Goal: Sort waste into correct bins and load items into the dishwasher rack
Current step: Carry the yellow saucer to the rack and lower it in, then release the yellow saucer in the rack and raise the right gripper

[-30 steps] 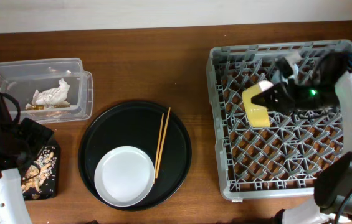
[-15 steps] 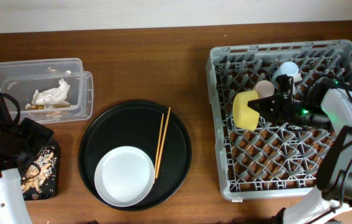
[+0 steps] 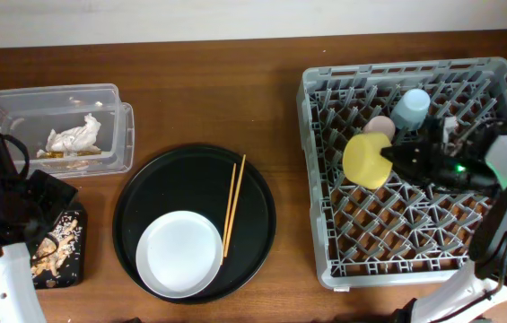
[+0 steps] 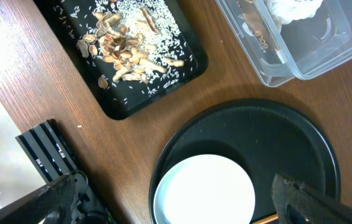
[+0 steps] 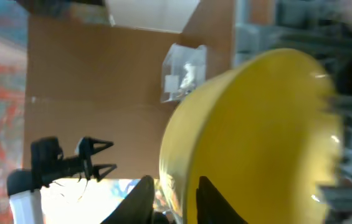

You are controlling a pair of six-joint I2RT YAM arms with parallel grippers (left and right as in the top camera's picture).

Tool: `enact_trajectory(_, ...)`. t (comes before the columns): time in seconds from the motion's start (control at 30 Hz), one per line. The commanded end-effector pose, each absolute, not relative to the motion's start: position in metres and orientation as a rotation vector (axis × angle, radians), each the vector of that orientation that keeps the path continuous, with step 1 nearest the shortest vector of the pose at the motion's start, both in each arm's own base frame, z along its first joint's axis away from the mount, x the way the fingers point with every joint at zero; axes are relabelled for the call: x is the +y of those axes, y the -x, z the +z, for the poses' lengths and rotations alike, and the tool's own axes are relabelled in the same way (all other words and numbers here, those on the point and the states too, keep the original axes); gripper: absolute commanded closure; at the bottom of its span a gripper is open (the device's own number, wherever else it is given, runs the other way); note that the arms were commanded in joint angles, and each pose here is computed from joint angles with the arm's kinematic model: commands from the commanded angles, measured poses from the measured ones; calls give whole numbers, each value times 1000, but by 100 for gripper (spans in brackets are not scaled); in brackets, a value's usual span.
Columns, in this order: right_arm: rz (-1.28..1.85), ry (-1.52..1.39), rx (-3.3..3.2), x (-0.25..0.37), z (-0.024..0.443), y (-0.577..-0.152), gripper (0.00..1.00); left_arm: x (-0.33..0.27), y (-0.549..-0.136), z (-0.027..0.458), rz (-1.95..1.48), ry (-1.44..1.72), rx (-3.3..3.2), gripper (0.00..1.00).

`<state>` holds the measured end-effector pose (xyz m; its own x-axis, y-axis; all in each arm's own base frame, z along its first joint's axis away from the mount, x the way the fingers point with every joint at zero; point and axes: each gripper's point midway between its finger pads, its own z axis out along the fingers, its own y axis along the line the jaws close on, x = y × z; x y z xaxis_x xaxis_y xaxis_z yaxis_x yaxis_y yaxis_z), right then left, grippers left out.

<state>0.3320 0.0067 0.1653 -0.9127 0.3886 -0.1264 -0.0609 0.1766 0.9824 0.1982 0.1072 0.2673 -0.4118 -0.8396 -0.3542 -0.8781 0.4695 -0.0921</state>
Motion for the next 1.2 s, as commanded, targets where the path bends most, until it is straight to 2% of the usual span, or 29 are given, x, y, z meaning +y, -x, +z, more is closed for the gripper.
enact_trajectory(0.0,1717,-360,2146,-17,162,-325,66,109,-197,268,161,1450,2369,1)
enact_trajectory(0.13,1631,-410,2167,-46,178,-319,55,109,-197,268,161,1450,2369,1)
enact_trajectory(0.43,1424,-351,2199,-65,226,-302,56,109,-197,268,161,1450,2369,1)
enact_trajectory(0.63,1237,-322,2321,-54,236,-298,91,109,-197,268,161,1450,2369,1)
enact_trajectory(0.67,1135,-400,2396,-60,229,-301,93,109,-197,268,161,1450,2369,1)
enact_trajectory(0.77,567,-716,2575,-98,208,-307,93,109,-197,268,161,1450,2369,1)
enact_trajectory(0.83,331,-692,2571,-90,219,-315,93,109,-197,268,161,1450,2369,1)
enact_trajectory(0.97,292,-465,2624,-36,221,-329,90,109,-197,268,161,1450,2369,1)
enact_trajectory(1.17,196,-401,2814,10,173,-336,93,109,-197,268,161,1450,2369,1)
